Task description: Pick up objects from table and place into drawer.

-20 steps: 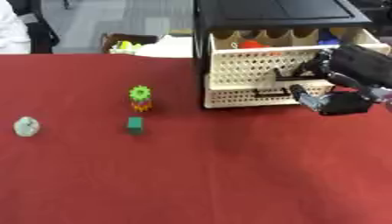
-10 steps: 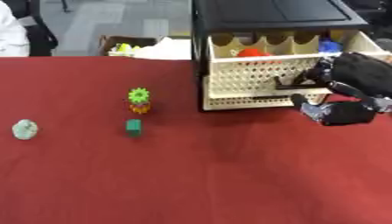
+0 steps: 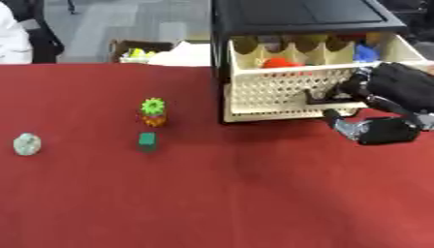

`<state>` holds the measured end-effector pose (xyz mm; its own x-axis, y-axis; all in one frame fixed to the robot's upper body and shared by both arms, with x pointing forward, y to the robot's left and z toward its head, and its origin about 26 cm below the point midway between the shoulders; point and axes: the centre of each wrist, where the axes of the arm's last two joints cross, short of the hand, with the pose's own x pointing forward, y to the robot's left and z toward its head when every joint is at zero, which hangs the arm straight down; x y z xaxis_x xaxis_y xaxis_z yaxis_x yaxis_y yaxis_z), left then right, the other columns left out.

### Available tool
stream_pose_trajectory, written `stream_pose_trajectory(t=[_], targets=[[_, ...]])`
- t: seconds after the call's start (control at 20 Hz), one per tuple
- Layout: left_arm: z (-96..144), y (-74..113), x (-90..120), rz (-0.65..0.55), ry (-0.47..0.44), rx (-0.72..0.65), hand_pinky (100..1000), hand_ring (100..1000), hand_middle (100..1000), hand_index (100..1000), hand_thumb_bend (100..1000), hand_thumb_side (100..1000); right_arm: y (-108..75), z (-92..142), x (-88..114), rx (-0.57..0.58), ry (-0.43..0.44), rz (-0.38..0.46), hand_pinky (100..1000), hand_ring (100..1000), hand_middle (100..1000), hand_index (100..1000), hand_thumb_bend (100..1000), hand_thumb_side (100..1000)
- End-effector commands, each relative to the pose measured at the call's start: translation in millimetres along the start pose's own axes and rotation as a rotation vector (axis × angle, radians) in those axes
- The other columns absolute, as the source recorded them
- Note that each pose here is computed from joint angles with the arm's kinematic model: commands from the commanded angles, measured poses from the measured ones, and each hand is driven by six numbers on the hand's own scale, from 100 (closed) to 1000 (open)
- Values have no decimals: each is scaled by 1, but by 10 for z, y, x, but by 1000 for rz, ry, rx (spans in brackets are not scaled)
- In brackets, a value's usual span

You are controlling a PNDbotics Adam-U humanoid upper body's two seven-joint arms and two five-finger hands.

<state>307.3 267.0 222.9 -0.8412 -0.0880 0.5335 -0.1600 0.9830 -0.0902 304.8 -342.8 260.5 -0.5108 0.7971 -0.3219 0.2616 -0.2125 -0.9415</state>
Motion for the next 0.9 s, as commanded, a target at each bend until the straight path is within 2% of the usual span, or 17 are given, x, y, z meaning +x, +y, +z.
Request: stream_pose_trajectory(t=[0.05,0.9], targets=[[-44,6,50,-2,-27,-8,676,712,721,809,100,861,-147,30,7,-10,-11,39,100,100,100,699,100,1000],[-47,13,51,-4,-30,-2,675,714,721,808,100,859,-136,103,135,6,-24,31,100,100,100,697,100,1000]])
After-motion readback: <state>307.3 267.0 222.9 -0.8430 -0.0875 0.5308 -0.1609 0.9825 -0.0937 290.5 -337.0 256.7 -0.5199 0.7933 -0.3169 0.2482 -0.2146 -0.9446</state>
